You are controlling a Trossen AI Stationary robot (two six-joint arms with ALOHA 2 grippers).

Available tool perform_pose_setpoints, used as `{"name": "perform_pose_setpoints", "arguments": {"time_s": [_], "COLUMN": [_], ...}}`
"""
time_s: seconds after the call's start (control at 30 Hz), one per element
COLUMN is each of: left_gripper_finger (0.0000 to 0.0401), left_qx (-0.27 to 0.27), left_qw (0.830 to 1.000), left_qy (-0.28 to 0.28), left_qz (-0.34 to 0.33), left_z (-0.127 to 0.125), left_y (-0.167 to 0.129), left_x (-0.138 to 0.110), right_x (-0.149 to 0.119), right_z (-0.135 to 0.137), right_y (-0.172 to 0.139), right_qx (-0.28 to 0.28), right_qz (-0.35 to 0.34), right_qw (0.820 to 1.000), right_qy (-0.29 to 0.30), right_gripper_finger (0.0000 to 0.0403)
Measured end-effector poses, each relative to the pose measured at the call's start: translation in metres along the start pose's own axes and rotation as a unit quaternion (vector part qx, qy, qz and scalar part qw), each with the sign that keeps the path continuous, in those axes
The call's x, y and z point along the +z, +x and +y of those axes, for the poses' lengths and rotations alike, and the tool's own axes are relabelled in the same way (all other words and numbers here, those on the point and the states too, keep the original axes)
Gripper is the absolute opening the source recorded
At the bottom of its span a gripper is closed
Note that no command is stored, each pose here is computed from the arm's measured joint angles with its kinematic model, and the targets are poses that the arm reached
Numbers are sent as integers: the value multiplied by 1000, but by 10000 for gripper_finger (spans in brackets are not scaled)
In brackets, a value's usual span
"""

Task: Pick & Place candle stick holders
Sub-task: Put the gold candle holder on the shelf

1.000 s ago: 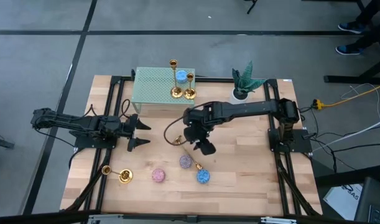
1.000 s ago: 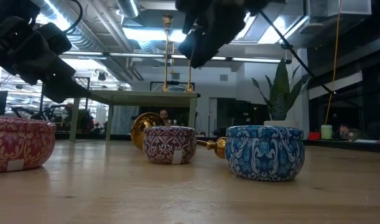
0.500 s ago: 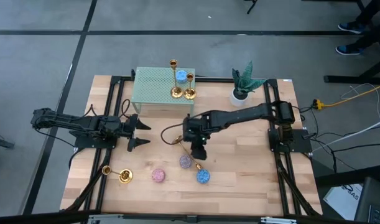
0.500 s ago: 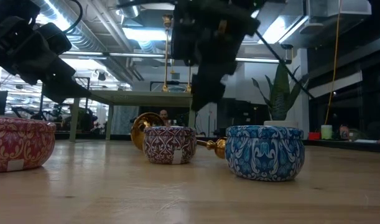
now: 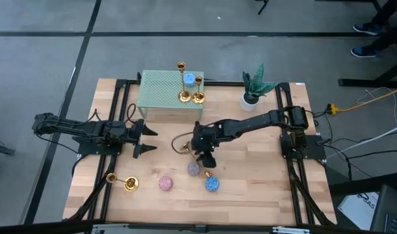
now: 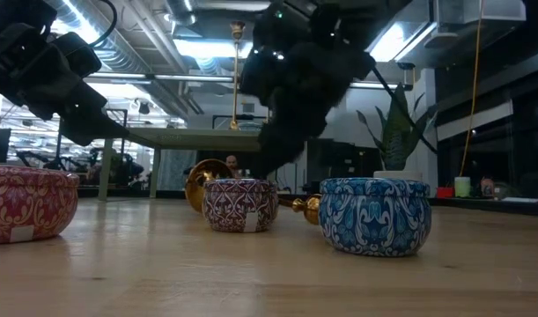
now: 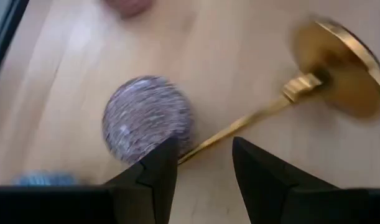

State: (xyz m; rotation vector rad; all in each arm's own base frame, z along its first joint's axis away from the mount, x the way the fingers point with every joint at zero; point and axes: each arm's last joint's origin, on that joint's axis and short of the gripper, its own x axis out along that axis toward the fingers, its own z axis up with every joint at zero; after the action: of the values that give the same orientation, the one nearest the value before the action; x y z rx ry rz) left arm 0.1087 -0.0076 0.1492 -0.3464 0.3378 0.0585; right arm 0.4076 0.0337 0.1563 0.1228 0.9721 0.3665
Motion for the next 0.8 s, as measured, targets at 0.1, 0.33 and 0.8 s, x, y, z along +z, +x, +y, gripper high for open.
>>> {"name": "perform_pose_setpoints", "arguments": {"time_s": [0.1,0.33,0.8], "left_gripper_finger": [354,353,354], "left_qx": [0,0,0], "left_qw": [1000,1000,1000], "left_qy": [0,0,0], "left_qz": [0,0,0], "left_z": [0,0,0], "left_y": [0,0,0], "left_x": [0,0,0], "right_x": [3,9,7], "right_z": [3,6,7], "right_y": [-1,-9,-5], "right_qx": [1,-13,-45], "right_qz": [-10,-31,-4], "right_qw": [993,903,714], "right_qy": [-120,-427,-699], "right_gripper_finger": [155,155,155]}}
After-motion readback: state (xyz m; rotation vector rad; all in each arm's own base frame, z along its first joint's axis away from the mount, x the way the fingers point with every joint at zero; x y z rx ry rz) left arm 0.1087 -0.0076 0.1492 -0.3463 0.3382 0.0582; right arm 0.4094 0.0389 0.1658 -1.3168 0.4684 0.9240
